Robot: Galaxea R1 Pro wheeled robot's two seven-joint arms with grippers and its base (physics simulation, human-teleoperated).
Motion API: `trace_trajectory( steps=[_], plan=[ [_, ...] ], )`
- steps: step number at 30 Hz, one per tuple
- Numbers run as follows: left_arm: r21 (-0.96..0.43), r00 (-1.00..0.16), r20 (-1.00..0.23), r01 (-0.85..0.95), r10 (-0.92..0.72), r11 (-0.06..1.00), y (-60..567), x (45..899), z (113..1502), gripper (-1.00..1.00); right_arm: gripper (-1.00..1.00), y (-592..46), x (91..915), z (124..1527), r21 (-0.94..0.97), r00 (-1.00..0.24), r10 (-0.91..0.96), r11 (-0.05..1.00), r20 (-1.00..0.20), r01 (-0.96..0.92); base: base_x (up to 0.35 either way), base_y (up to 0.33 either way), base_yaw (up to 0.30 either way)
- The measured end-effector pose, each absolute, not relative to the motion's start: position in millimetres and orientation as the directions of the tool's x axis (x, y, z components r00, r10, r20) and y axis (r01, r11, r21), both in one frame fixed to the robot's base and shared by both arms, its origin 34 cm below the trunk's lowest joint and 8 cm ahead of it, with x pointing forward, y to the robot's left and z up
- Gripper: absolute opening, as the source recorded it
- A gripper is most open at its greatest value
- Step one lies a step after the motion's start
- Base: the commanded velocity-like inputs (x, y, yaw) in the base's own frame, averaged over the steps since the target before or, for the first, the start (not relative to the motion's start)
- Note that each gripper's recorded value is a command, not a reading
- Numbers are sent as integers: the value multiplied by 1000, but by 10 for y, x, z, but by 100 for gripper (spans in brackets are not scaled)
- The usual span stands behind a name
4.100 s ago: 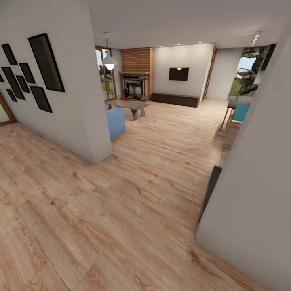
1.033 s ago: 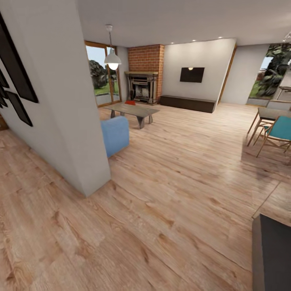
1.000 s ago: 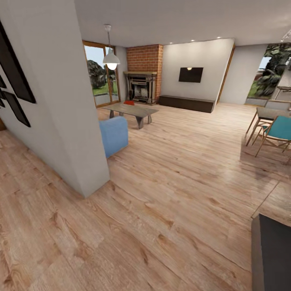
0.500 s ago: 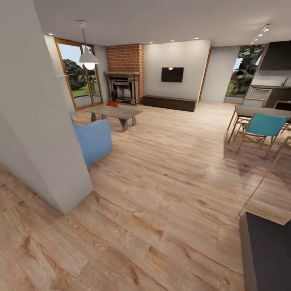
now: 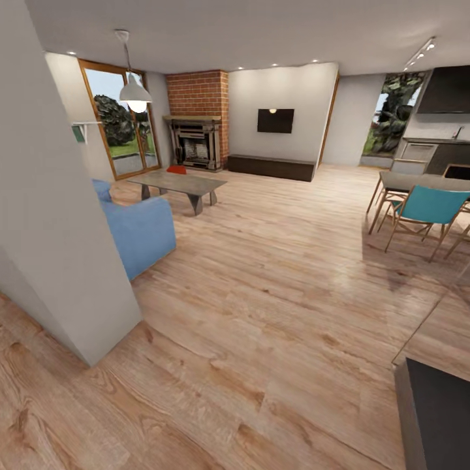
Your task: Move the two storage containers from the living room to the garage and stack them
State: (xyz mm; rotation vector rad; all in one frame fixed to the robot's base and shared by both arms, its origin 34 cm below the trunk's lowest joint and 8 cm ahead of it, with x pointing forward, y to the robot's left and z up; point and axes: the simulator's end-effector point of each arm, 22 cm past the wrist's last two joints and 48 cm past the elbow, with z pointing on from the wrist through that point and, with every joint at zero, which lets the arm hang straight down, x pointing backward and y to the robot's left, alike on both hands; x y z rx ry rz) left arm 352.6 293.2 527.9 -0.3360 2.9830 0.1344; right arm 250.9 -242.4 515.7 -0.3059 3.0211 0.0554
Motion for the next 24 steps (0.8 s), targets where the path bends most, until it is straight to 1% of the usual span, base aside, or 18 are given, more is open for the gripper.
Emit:
trace_trajectory(
  steps=[12,15,20,24],
  plan=[
    [73,-966,-146,-227,-215,971,2930,3530,5280,100,100,-2424,2510,5157,26,-974,-198,979,-108,-202,322,0,-2],
    [72,-966,-145,-227,-215,971,2926,3530,5279,100,100,-2424,2512,5157,26,-974,-198,979,-108,-202,322,0,-142],
    [73,-966,-145,-227,-215,971,2931,3527,5279,100,100,-2425,2511,5157,26,-974,-198,979,-108,-202,322,0,-230],
    [73,-966,-145,-227,-215,971,2931,3525,5279,100,100,-2424,2513,5157,26,-974,-198,979,-108,-202,322,0,-53]
  ],
)
